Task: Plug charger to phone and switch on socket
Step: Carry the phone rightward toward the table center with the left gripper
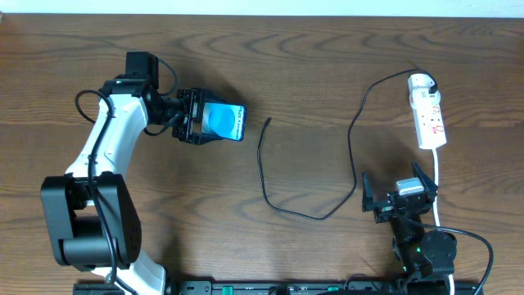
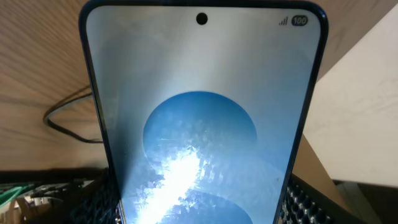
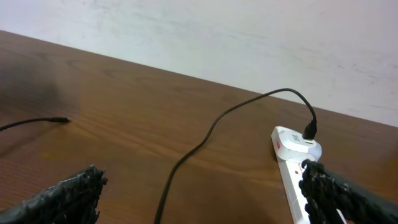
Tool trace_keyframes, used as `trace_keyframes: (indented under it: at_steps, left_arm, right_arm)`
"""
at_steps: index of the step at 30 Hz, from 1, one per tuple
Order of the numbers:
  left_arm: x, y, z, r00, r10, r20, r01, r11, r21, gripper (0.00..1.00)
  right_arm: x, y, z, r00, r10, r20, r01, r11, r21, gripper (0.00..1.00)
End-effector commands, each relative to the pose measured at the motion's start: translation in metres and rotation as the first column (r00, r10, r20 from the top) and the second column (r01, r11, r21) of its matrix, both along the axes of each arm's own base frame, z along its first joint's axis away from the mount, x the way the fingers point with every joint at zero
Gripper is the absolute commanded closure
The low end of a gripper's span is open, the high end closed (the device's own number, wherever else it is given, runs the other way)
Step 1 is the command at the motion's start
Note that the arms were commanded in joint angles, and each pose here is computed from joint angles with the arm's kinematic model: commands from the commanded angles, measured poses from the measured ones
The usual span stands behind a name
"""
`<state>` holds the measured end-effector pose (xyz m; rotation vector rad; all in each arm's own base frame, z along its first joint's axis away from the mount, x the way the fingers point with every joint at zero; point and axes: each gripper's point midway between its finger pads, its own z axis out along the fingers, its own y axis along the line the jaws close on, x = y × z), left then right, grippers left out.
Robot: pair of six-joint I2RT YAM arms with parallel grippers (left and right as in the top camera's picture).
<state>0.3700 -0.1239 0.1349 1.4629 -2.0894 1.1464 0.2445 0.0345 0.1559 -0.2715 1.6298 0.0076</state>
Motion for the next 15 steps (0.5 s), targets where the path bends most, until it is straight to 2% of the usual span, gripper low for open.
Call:
trace_keyframes:
  at_steps: [1, 15]
  left_arm:
    - [0.0042, -0.0043, 0.0224, 0.999, 0.001, 0.032, 0.001, 0.998, -0.067, 0.3]
    - [0.0022, -0.01, 0.0307, 1.0, 0.003, 0.009, -0.001, 0.992, -0.13, 0.3]
  right_arm:
    - [0.0, -0.0016, -0.0007, 1.0, -0.008, -0.002, 0.008, 1.0, 0.01, 0.01]
    - [0.0, -0.0016, -0.0007, 1.0, -0.008, -0.002, 0.008, 1.0, 0.01, 0.01]
